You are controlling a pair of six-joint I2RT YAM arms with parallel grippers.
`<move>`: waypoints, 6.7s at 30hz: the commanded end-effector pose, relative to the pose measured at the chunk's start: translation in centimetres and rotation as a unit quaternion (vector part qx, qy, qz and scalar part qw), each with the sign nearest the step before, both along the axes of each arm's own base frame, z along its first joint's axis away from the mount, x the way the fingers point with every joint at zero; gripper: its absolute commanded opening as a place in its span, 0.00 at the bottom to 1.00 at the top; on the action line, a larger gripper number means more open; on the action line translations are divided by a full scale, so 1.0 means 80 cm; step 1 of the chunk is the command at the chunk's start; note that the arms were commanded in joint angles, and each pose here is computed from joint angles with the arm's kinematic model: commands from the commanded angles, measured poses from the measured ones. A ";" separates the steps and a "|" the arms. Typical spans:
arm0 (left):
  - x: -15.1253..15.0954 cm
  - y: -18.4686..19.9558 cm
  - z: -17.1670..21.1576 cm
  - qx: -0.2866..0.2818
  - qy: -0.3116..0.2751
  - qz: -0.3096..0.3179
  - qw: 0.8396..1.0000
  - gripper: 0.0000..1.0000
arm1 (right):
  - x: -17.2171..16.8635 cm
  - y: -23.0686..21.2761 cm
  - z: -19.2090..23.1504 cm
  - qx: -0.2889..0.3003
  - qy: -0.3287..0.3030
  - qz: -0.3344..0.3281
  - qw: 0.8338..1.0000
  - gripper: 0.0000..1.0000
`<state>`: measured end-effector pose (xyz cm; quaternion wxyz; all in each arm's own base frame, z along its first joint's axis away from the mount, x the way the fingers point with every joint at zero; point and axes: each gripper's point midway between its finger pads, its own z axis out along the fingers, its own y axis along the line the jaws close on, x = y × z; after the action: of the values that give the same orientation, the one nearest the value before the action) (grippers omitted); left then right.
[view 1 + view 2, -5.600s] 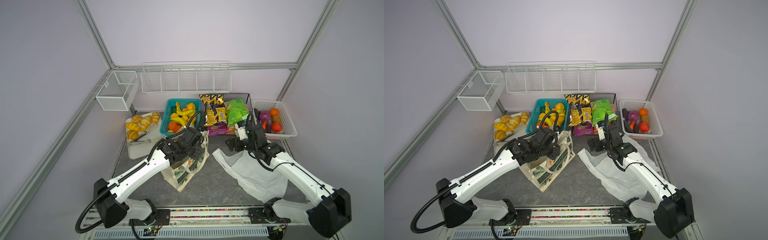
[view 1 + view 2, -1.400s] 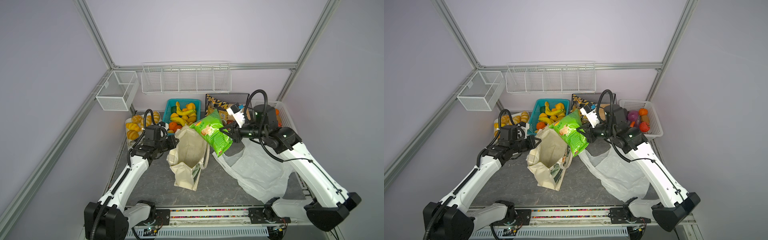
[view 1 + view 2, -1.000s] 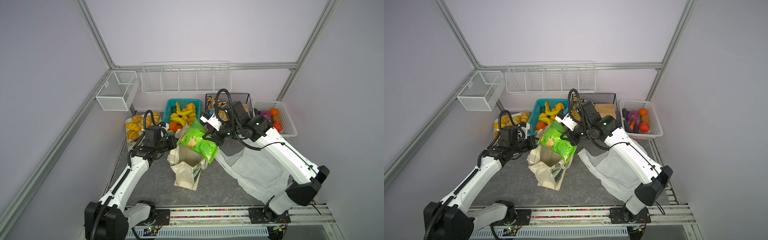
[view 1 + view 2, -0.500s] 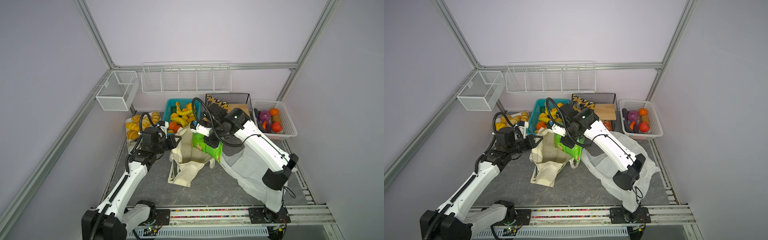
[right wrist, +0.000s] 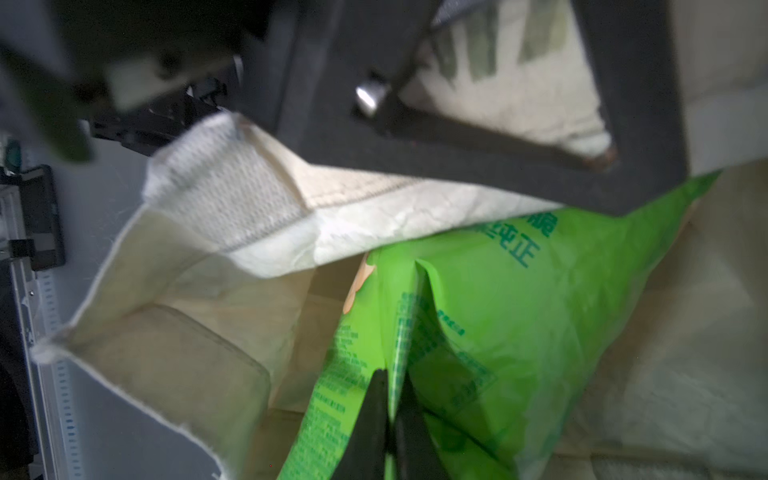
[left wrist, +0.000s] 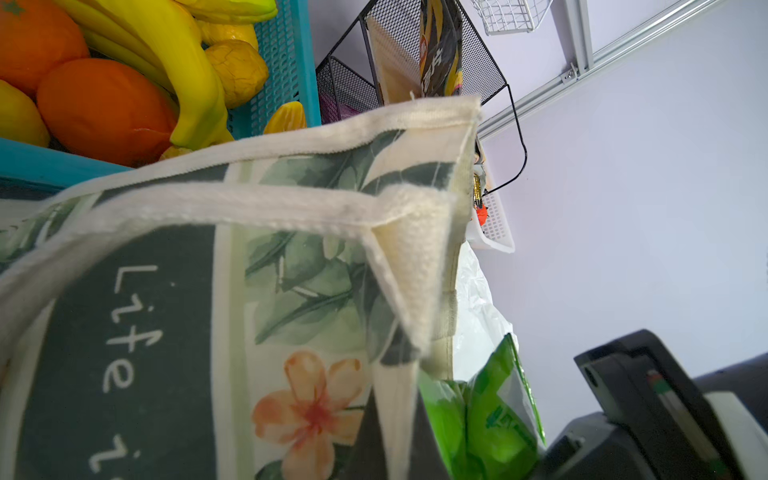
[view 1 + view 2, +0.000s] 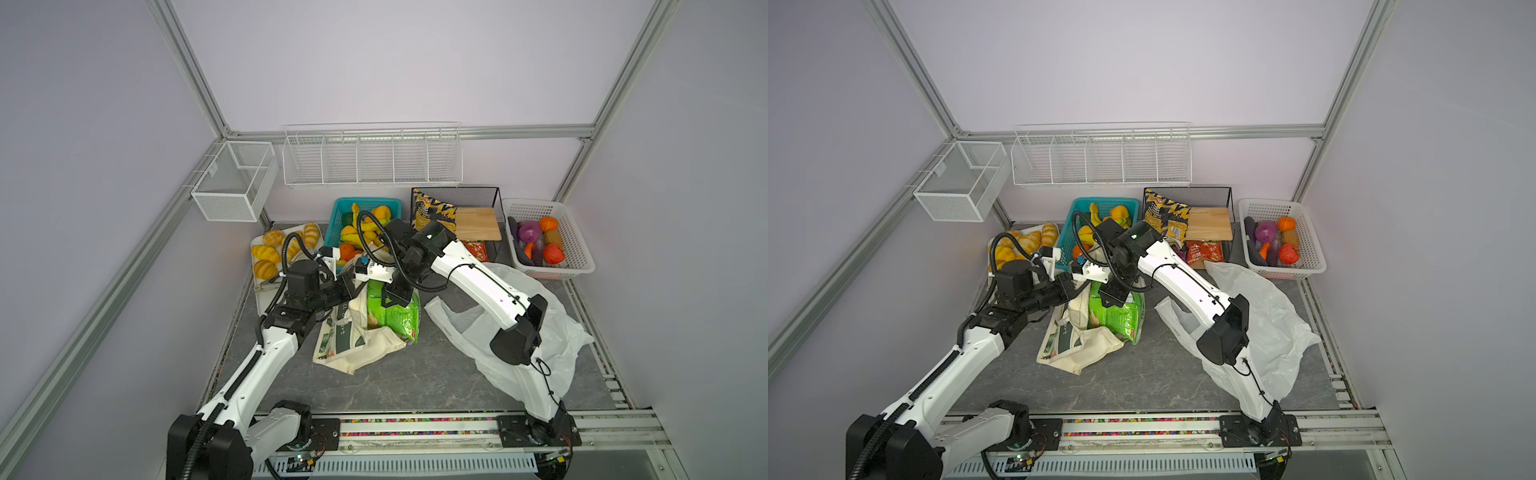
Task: Place the mixed food into the grocery bags and tie them
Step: 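Lower the green snack bag into the tote and open the right gripper, then withdraw the right gripper from the tote toward the snack rack, then grasp the yellow chip bag from the rack with the right gripper and lift, then carry the yellow chip bag over the tote and lower it in, right gripper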
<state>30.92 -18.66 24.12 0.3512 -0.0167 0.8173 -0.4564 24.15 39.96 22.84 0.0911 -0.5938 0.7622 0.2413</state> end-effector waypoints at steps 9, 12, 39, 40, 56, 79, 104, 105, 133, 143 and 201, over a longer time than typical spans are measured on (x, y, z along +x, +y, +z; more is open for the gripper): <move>-0.002 0.001 0.027 -0.081 -0.022 -0.004 0.996 0.00 | 0.041 -0.020 0.076 0.133 -0.001 -0.126 0.983 0.60; 0.000 0.006 0.025 -0.089 -0.016 0.001 0.996 0.00 | 0.044 -0.055 0.089 0.161 -0.027 -0.175 0.971 0.63; -0.008 0.027 0.033 0.002 -0.026 0.019 0.999 0.00 | 0.053 -0.101 0.010 0.168 -0.023 -0.332 0.928 0.07; -0.012 0.032 0.033 0.030 -0.030 0.017 0.999 0.00 | 0.042 -0.100 0.020 0.175 -0.013 -0.319 0.931 0.07; -0.021 0.061 -0.012 0.188 0.048 0.004 0.981 0.00 | 0.006 -0.066 0.042 0.205 0.049 -0.242 0.947 0.20; -0.012 0.074 -0.010 0.194 0.002 0.043 0.980 0.00 | 0.164 -0.276 -0.013 0.162 -0.140 -0.559 0.801 0.92; -0.011 0.072 -0.006 0.190 -0.014 0.040 0.981 0.00 | 0.269 -0.236 -0.036 0.124 -0.162 -0.472 0.858 0.32; -0.011 0.072 -0.005 0.190 -0.015 0.040 0.981 0.00 | 0.268 -0.239 -0.037 0.118 -0.165 -0.469 0.860 0.27; -0.007 0.066 -0.003 0.174 -0.022 0.039 0.984 0.00 | -0.047 -0.167 0.228 0.402 -0.049 -0.157 0.901 0.06; -0.007 0.063 -0.007 0.169 -0.016 0.034 0.985 0.00 | -0.074 -0.143 0.274 0.462 -0.003 -0.098 0.881 0.06; -0.004 0.061 0.002 0.126 -0.028 0.058 0.990 0.00 | -0.023 -0.086 0.152 0.368 0.106 -0.448 0.808 0.06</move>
<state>30.01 -13.91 22.97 0.3708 -0.0093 0.8692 -0.3270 22.51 34.30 31.74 0.2641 -0.0648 0.8162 0.5098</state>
